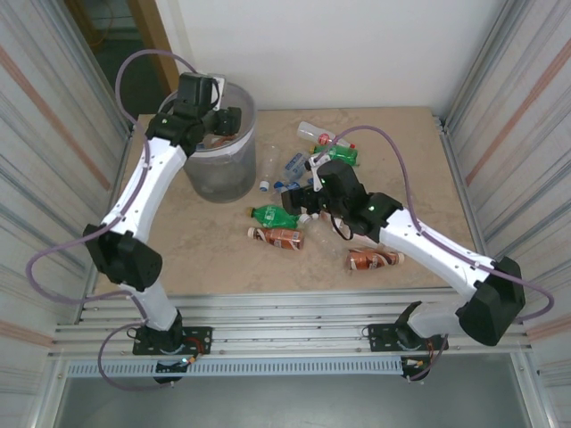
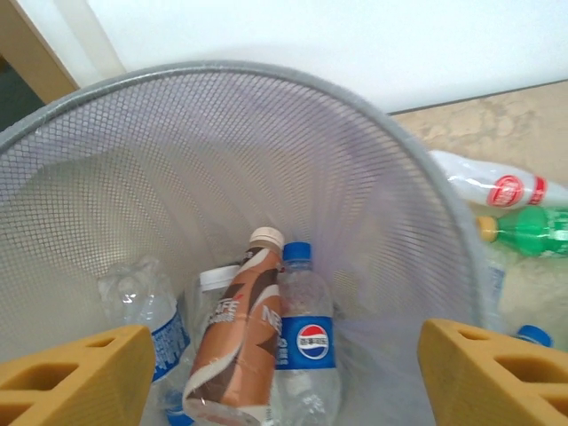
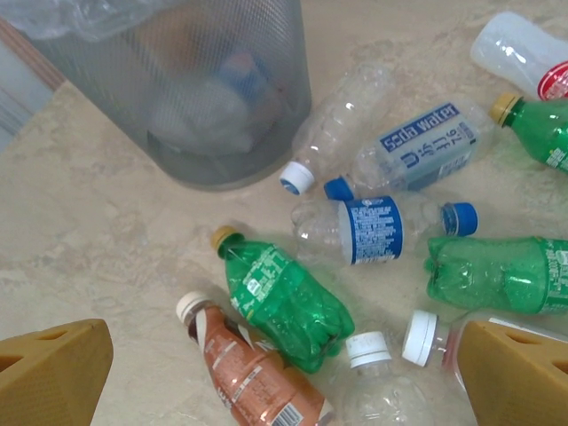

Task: Put the plastic bottles in the bin

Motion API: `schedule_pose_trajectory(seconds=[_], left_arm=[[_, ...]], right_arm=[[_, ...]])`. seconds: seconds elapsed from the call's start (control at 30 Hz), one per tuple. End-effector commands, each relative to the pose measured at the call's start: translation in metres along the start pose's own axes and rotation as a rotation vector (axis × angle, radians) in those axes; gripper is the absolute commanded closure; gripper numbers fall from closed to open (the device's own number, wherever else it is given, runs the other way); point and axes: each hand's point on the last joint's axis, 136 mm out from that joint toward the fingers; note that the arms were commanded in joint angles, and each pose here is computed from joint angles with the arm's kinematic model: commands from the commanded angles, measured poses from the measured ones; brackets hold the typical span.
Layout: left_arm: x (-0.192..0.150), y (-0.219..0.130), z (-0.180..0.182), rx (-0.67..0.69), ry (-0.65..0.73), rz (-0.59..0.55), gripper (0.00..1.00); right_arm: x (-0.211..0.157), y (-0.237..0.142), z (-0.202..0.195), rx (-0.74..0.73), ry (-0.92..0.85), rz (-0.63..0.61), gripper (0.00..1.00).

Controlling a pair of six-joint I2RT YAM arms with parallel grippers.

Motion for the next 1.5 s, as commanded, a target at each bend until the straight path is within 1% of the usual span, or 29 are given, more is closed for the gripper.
schedule_pose_trajectory(seconds=[0.0, 0.13, 0.27, 0.37, 0.5, 0.77, 0.93, 1.03, 1.27, 1.47], left_arm=[[0.016, -0.03, -0.011, -0.036, -0.023, -0.105, 0.18], [0.01, -0.049, -0.032, -0.117, -0.054, -0.164, 0.14], [-0.007, -0.066, -0.046, -0.174, -0.116, -0.216, 0.05], [-0.03, -0.073, -0.054, -0.213, -0.206, -0.234, 0.01], [-0.06, -0.078, -0.062, -0.248, -0.309, -0.265, 0.01], [-0.113, -0.09, -0.042, -0.115, -0.391, -0.255, 0.01], [-0.142, -0.096, -0.031, -0.054, -0.395, -0.21, 0.01], [-0.158, -0.097, -0.022, -0.028, -0.426, -0.183, 0.01], [-0.174, -0.097, -0.006, -0.003, -0.497, -0.185, 0.01], [-0.181, -0.093, -0.004, 0.004, -0.508, -0.168, 0.01]], right_arm=[[-0.01, 0.005, 0.002, -0.005, -0.013, 0.088, 0.02], [-0.036, 0.018, -0.004, -0.03, -0.027, 0.205, 0.02], [-0.053, 0.029, -0.011, -0.07, -0.029, 0.281, 0.02], [-0.059, 0.035, -0.013, -0.08, -0.034, 0.311, 0.02], [-0.067, 0.044, -0.013, -0.079, -0.043, 0.345, 0.02], [-0.086, 0.065, -0.008, -0.083, -0.098, 0.421, 0.0], [-0.099, 0.076, -0.001, -0.109, -0.171, 0.457, 0.0], [-0.107, 0.083, 0.003, -0.117, -0.208, 0.485, 0.0], [-0.122, 0.095, 0.011, -0.122, -0.256, 0.529, 0.01], [-0.136, 0.1, 0.004, -0.149, -0.269, 0.572, 0.02]])
Point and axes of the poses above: each hand's point on the last joint's axis, 136 mm out from that joint toward the fingers, its own y axis out along the fingers, its own z axis along the line the jaws close on, x = y × z, and after that the axes turned 13 degrees about y, right-handed
